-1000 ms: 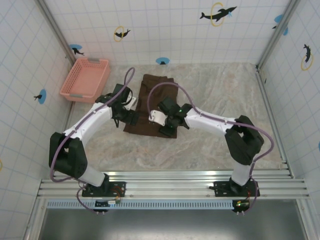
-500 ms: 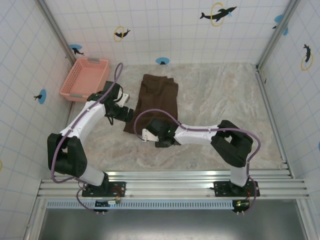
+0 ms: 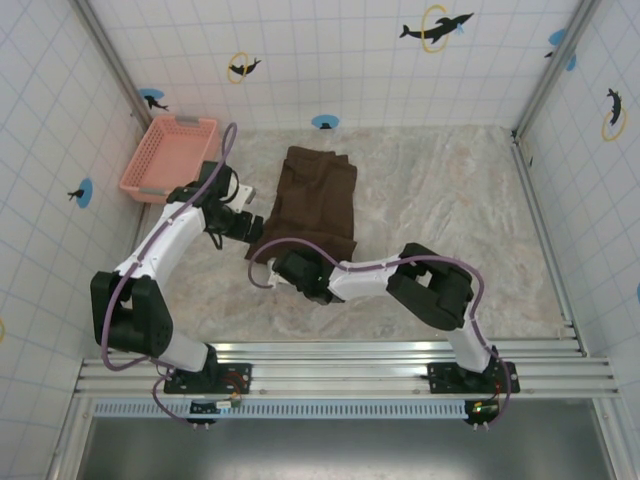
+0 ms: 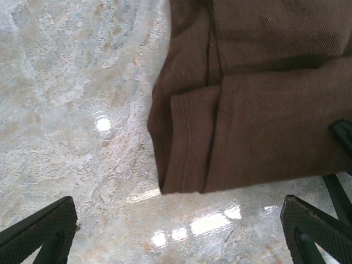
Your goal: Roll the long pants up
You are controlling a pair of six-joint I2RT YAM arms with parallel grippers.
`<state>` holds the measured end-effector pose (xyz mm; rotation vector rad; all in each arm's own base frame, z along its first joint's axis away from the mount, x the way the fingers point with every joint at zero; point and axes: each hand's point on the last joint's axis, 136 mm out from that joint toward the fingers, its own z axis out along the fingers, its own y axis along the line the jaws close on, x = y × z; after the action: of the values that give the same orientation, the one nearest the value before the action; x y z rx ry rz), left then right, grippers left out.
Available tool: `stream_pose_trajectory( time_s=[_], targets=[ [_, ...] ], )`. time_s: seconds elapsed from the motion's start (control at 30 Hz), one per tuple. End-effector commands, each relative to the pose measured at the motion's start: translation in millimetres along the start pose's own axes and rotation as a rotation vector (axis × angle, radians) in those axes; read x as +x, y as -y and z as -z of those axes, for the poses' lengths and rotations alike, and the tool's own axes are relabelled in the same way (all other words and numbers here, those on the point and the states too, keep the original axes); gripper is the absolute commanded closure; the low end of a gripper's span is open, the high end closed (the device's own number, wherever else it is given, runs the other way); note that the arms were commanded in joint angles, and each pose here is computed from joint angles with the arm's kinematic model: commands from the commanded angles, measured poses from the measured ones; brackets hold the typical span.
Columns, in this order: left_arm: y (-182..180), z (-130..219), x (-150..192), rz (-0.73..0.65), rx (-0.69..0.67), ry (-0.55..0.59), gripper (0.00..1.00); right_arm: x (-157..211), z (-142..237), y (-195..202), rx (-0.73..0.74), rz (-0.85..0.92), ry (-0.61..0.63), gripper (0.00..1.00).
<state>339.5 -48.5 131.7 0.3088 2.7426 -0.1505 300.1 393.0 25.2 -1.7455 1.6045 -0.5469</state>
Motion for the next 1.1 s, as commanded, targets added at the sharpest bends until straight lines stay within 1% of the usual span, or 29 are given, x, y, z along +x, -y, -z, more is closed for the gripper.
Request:
stream_pose_trajectory(
  time_s=[0.0,0.03,0.07,0.13,0.23,0.27,0.33,0.37,0.4,0.57,0.6,0.67,0.77,0.87,1.07],
  targets=[
    [2,13,-5,-0.018,0.018,0.027,0.03,35,-16,-49,-0.150,0.112,-0.103,0.70],
    [2,13,-5,-0.017,0.016,0.031,0.03,34,-13,-48,-0.158,0.108,-0.098,0.75],
    [1,13,-4,-0.017,0.015,0.029,0.03,34,-10,-47,-0.163,0.101,-0.094,0.82],
    [1,13,-4,-0.018,0.014,0.029,0.02,33,-3,-47,-0.209,0.094,-0.084,0.88],
    [2,14,-5,-0.018,0.021,0.031,0.03,32,14,-48,-0.344,0.066,-0.071,0.90],
    [2,15,-5,-0.019,0.020,0.031,0.03,29,26,-51,-0.442,0.050,-0.053,0.90],
    [2,17,-6,-0.020,0.022,0.035,0.02,22,42,-44,-0.545,-0.004,-0.038,0.91],
    [3,19,-7,-0.022,0.022,0.043,0.03,19,54,-43,-0.637,-0.035,-0.021,0.90],
    [3,20,-7,-0.023,0.022,0.046,0.02,16,62,-38,-0.692,-0.070,-0.022,0.90],
    [5,27,-5,-0.028,0.026,0.056,0.03,-9,115,-29,-1.073,-0.244,0.039,0.89],
    [6,29,-4,-0.033,0.031,0.060,0.02,-12,122,-28,-1.137,-0.278,0.046,0.89],
    [9,32,-3,-0.037,0.044,0.068,0.02,-23,135,-24,-1.276,-0.387,0.098,0.89],
    [11,35,2,-0.047,0.049,0.079,0.02,-31,139,-12,-1.412,-0.538,0.167,0.89],
    [12,38,9,-0.050,0.048,0.085,0.03,-32,134,-1,-1.507,-0.659,0.216,0.89],
    [25,45,27,-0.058,0.102,0.084,0.02,-29,107,10,-1.598,-0.803,0.262,0.90]
  ],
)
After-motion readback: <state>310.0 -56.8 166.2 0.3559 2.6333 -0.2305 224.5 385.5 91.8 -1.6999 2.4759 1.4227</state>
